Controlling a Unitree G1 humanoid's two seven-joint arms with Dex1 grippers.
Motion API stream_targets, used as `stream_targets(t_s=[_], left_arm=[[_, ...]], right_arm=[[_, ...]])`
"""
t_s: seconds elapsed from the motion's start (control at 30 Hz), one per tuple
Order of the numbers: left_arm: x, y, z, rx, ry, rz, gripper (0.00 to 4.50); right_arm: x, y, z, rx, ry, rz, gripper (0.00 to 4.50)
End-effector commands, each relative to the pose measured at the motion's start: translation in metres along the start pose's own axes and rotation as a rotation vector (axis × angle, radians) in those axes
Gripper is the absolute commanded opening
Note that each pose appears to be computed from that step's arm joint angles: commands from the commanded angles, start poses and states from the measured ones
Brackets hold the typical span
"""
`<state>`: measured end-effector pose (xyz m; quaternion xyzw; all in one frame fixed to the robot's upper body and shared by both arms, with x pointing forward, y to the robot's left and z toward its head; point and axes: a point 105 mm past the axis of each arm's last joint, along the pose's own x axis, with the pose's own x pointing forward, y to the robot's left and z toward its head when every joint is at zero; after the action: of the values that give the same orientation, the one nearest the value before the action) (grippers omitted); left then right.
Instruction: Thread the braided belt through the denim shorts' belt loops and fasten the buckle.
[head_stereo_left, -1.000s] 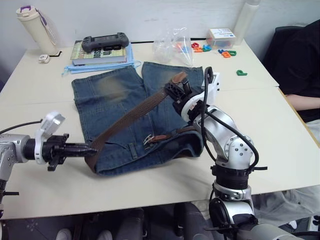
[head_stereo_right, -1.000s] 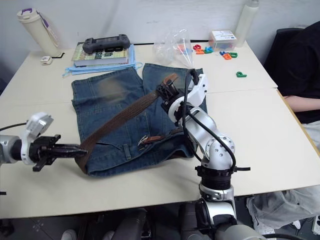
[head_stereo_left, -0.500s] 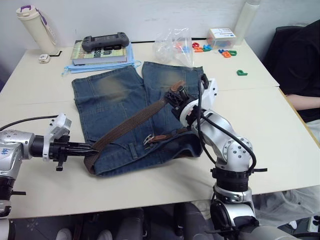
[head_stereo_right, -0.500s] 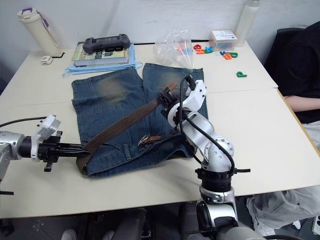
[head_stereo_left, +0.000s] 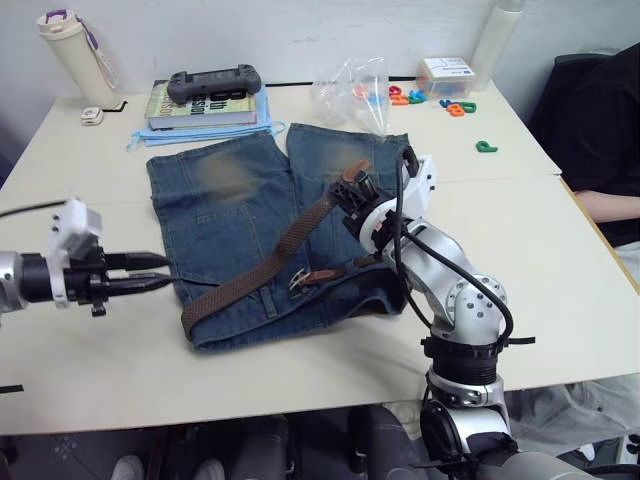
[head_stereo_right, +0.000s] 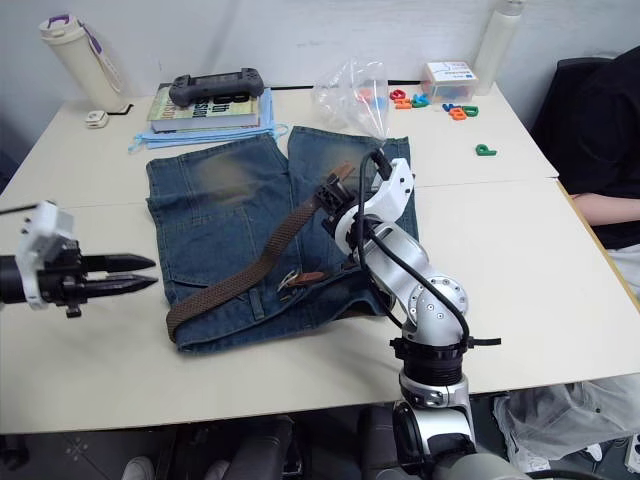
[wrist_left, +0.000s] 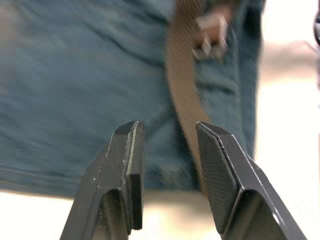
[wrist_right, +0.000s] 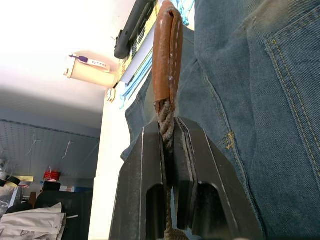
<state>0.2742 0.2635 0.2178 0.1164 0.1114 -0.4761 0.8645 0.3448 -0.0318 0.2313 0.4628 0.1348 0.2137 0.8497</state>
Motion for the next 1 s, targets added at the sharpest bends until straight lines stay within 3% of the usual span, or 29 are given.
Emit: stream_targets(t_s=[0.03,0.07,0.13,0.3,0.4,0.5,0.57,0.63,0.7,1.0], left_arm=[[0.019,-0.035,0.044,-0.112,-0.248,-0.106,1.90],[0.028,-0.049,0.052,-0.243,-0.354,-0.166,1.90],[0.044,-0.078,0.053,-0.468,-0.466,-0.269,1.90],[0.078,-0.122,0.044,-0.842,-0.529,-0.311,1.90],[0.104,-0.111,0.040,-1.026,-0.599,-0.240,1.90],[0.129,-0.099,0.037,-1.169,-0.615,-0.182,1.90],[0.149,-0.094,0.025,-1.294,-0.569,-0.114,1.90],[0.159,-0.090,0.020,-1.418,-0.604,-0.082,1.90],[0.163,-0.087,0.024,-1.514,-0.677,-0.078,1.90],[0.161,-0.095,0.038,-1.625,-0.787,-0.118,1.90]], right_arm=[[-0.004,0.015,0.000,-0.056,-0.024,0.042,0.00],[-0.005,0.017,-0.001,-0.088,-0.030,0.050,0.00],[-0.007,0.017,-0.003,-0.144,-0.031,0.054,0.00],[-0.012,0.008,-0.003,-0.172,-0.049,0.017,0.00],[-0.014,0.005,0.002,-0.156,-0.076,-0.007,0.00],[-0.016,0.008,0.011,-0.077,-0.118,0.006,0.00],[-0.017,0.010,0.014,-0.013,-0.135,0.025,0.00],[-0.016,0.012,0.016,0.037,-0.139,0.055,0.00],[-0.016,0.016,0.015,0.078,-0.130,0.081,0.00],[-0.007,0.024,0.006,0.265,-0.057,0.142,0.00]])
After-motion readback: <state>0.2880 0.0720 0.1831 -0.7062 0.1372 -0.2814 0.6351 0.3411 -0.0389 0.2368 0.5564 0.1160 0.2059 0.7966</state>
